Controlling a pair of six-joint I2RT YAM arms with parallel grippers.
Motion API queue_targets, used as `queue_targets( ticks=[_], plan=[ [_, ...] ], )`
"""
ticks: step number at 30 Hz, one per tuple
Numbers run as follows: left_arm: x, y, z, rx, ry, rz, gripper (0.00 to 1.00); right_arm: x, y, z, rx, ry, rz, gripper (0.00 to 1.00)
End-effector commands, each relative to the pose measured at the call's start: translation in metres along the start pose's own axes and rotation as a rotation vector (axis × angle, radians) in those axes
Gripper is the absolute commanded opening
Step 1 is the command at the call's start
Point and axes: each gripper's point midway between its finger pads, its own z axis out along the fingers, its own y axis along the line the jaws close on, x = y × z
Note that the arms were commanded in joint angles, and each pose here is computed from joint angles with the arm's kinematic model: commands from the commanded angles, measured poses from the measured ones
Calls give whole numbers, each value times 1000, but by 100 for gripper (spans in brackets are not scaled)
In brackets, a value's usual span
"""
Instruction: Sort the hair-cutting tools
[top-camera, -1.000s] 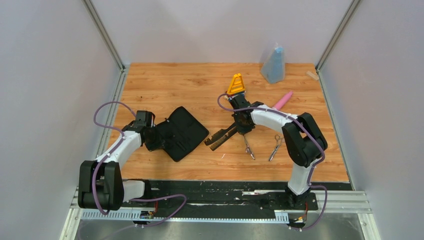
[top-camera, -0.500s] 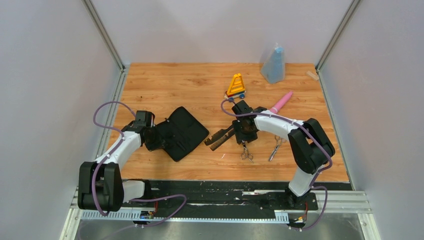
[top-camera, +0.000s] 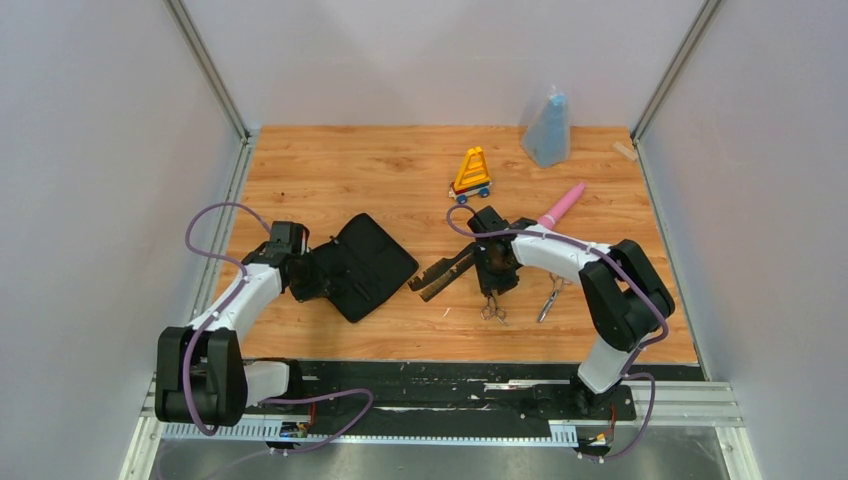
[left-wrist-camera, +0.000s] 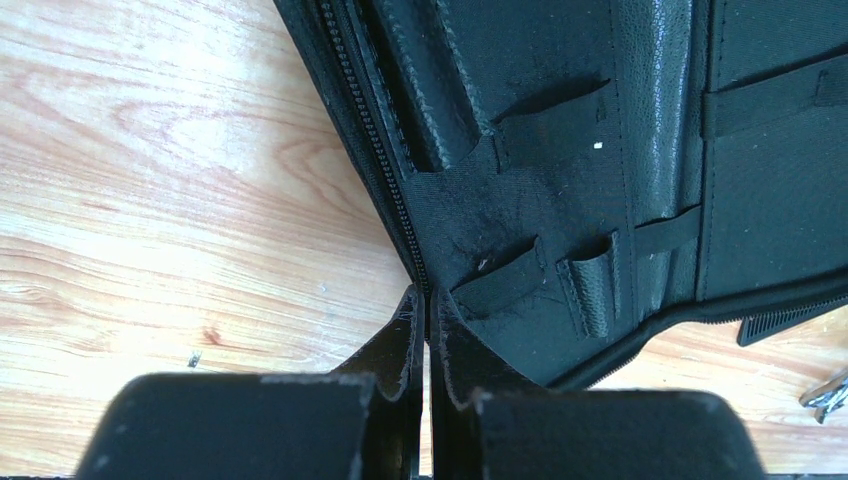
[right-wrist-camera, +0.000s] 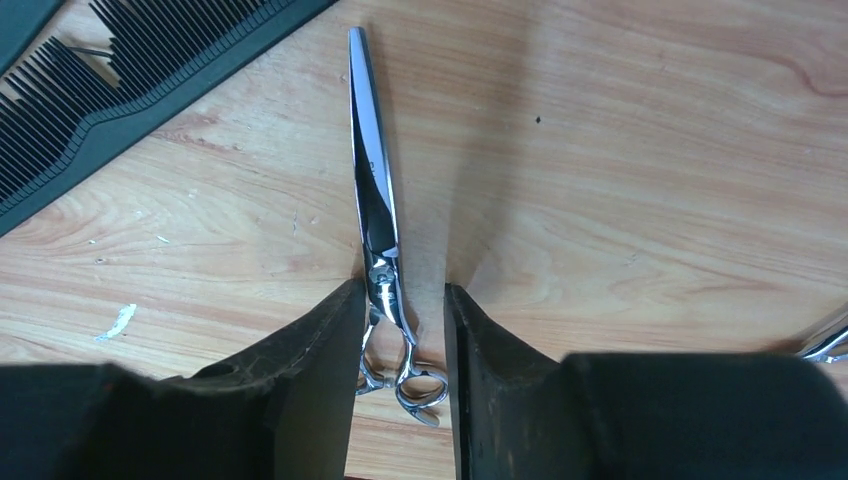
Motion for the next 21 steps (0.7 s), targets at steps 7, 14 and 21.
queue_targets(
  ticks=[7,14,21],
  plan=[
    [7,-5,-2,46,9,-21,3,3,14,9,2,-9,-71,13],
    [28,-2,6,69,60,-53,4,-5,26,-17,-16,-69,-134,0],
    [30,-4,5,91,48,-62,10,-15,51,-57,-77,-160,-220,0]
  ],
)
